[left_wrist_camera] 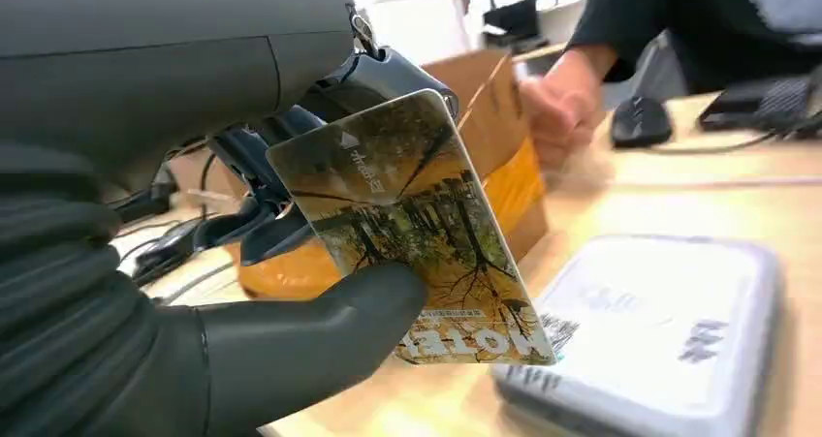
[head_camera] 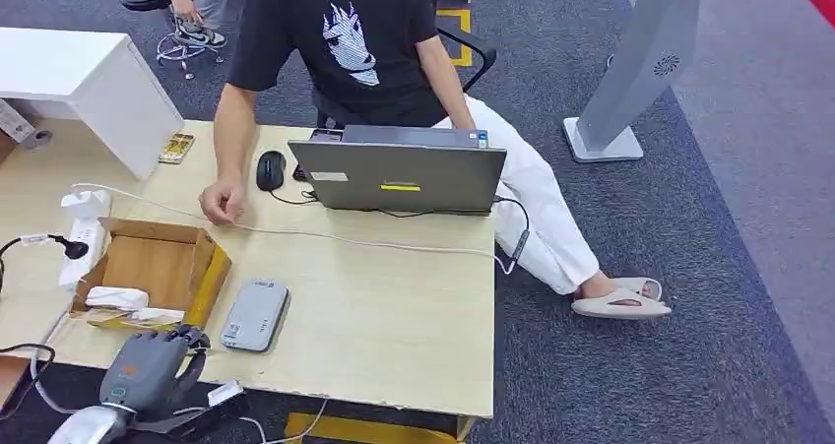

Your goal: Pass the card to the sensor for recognition and then transmit it.

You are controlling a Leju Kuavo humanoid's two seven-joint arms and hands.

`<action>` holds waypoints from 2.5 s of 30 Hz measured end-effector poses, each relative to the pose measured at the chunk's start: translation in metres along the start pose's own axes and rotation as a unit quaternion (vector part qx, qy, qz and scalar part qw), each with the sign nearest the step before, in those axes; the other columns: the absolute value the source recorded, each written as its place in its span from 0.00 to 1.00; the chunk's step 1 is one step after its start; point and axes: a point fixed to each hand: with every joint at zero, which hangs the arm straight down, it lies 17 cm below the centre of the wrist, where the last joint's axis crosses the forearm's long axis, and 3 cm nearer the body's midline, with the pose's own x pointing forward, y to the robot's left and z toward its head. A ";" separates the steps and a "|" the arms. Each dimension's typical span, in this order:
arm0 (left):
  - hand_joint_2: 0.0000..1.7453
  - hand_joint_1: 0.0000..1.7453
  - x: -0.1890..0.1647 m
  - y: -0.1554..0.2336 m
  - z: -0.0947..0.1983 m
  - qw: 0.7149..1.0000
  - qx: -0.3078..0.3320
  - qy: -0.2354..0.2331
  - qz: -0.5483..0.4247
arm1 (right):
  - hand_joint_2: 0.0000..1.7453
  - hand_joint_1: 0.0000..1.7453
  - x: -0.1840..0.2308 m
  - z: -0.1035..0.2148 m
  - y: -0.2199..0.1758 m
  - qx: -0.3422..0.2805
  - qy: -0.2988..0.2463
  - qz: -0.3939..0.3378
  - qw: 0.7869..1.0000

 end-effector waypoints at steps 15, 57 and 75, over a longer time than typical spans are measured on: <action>1.00 1.00 -0.022 -0.012 -0.004 0.999 -0.010 0.032 -0.008 | 1.00 0.00 0.002 0.003 0.002 0.008 -0.019 0.055 0.998; 1.00 1.00 0.027 -0.027 -0.049 1.000 0.002 0.005 0.009 | 1.00 0.00 0.006 -0.001 0.007 -0.015 -0.030 0.060 0.998; 1.00 1.00 0.023 -0.040 -0.045 0.999 -0.024 0.018 0.025 | 1.00 0.00 0.006 0.000 0.009 -0.011 -0.025 0.055 0.998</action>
